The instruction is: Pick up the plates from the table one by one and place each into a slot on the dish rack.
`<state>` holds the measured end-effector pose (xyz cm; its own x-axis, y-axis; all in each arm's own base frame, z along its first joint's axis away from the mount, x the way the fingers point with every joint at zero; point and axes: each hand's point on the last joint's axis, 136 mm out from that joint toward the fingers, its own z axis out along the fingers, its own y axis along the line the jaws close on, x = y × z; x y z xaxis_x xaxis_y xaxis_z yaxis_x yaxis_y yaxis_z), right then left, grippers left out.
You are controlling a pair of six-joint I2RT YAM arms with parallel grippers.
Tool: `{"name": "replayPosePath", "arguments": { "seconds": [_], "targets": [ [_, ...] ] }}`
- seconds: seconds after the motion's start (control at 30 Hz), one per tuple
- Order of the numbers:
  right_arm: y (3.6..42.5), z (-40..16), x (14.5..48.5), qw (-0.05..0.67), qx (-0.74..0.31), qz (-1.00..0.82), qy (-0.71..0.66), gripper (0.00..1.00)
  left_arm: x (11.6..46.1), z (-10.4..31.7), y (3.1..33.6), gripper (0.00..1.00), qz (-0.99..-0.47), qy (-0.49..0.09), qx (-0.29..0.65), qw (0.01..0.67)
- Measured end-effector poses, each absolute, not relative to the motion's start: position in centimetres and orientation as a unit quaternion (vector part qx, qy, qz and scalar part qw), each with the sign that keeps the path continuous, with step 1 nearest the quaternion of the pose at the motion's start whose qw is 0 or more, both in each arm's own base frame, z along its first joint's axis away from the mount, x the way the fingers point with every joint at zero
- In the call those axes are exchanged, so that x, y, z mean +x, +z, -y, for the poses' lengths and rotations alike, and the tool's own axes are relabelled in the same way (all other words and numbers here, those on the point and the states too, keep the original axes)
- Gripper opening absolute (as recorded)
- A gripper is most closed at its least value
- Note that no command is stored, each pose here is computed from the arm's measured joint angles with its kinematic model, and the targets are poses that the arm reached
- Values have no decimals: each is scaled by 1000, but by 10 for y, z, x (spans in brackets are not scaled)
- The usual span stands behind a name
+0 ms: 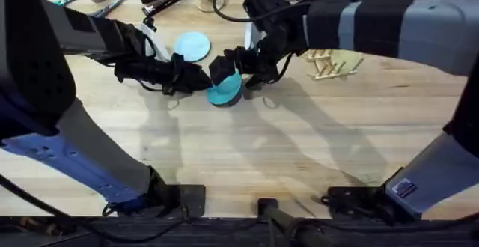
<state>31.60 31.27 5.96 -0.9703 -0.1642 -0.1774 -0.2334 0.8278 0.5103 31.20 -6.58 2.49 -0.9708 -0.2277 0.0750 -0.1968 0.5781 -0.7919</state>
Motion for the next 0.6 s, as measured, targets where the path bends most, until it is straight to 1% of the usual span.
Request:
{"name": "replayPosePath", "arguments": {
  "seconds": [0.1, 0.13, 0.2, 0.23, 0.3, 0.33, 0.37, 0.43, 0.6],
  "targets": [
    [60, -313, 316, 62, -104, -954, 275, 985, 312, 66, 25, 41, -888, -444, -119, 18],
    [60, -313, 315, 62, -105, -953, 276, 937, 312, 66, 25, 41, -888, -443, -119, 18],
    [59, -314, 315, 60, -104, -954, 276, 737, 312, 66, 25, 41, -888, -443, -119, 18],
    [58, -314, 315, 58, -103, -954, 276, 574, 312, 66, 25, 41, -888, -443, -119, 18],
    [56, -313, 314, 56, -101, -954, 275, 297, 312, 66, 25, 41, -888, -443, -119, 18],
    [57, -314, 314, 54, -99, -954, 278, 167, 312, 66, 25, 41, -888, -443, -120, 17],
    [62, -316, 313, 49, -95, -951, 289, 70, 312, 65, 25, 41, -888, -443, -123, 17],
    [73, -322, 319, 62, -99, -945, 306, 37, 312, 64, 26, 41, -888, -443, -124, 18],
    [75, -324, 316, 56, -100, -944, 308, 32, 312, 62, 26, 40, -890, -439, -126, 18]
  ]
}}
